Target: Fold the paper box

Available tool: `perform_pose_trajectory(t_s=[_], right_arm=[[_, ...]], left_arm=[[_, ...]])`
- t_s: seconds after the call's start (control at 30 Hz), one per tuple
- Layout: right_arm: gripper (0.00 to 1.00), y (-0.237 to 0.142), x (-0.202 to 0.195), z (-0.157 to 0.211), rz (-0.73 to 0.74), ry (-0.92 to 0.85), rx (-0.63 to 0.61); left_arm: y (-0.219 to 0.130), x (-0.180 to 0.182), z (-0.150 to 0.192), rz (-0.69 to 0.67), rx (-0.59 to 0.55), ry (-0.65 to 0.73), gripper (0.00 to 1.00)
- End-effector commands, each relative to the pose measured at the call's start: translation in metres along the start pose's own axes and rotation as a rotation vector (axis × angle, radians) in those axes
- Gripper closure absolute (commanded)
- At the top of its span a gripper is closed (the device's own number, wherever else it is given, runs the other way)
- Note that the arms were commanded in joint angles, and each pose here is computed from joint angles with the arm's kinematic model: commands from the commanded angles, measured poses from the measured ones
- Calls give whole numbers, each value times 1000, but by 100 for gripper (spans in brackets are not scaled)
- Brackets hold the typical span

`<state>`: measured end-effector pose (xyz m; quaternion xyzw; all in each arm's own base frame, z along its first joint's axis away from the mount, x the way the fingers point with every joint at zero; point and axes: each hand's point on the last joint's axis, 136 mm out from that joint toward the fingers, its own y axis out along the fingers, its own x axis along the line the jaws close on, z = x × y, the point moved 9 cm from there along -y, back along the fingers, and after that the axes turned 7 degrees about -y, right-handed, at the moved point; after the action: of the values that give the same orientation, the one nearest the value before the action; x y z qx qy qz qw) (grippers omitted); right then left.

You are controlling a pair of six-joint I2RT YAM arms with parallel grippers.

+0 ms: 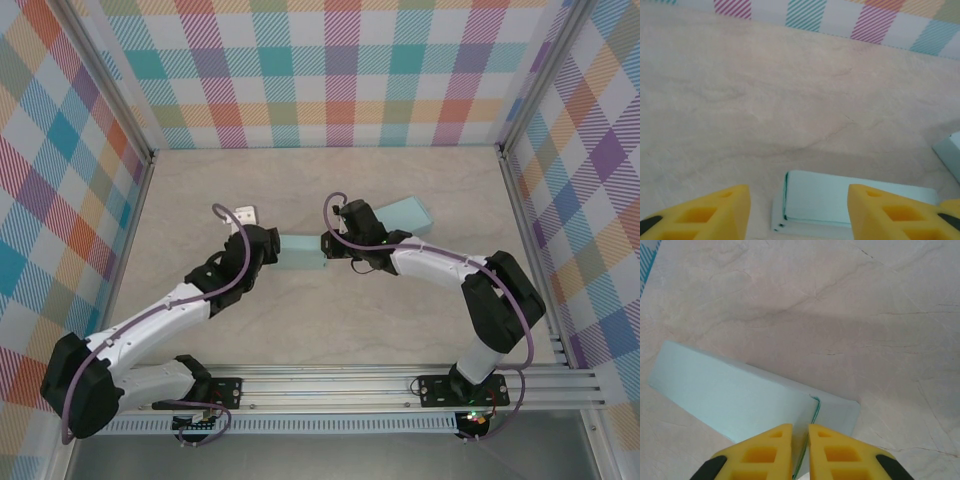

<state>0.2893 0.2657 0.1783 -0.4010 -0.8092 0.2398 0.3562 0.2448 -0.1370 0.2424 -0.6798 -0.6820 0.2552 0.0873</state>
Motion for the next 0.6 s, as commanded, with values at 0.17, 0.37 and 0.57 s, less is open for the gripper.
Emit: perform_pose_trajectory(t_s=[0.17,0.37,0.57], right_arm=[[74,-8,-3,7,66,-41,123],[68,-14,6,-10,46,-69,96],[55,-31,16,-28,37,-112,52]], left_arm=[[5,-19,2,424,-30,721,32],[10,-16,-1,602,4,886,27],[30,-13,-1,621,67,997,27]])
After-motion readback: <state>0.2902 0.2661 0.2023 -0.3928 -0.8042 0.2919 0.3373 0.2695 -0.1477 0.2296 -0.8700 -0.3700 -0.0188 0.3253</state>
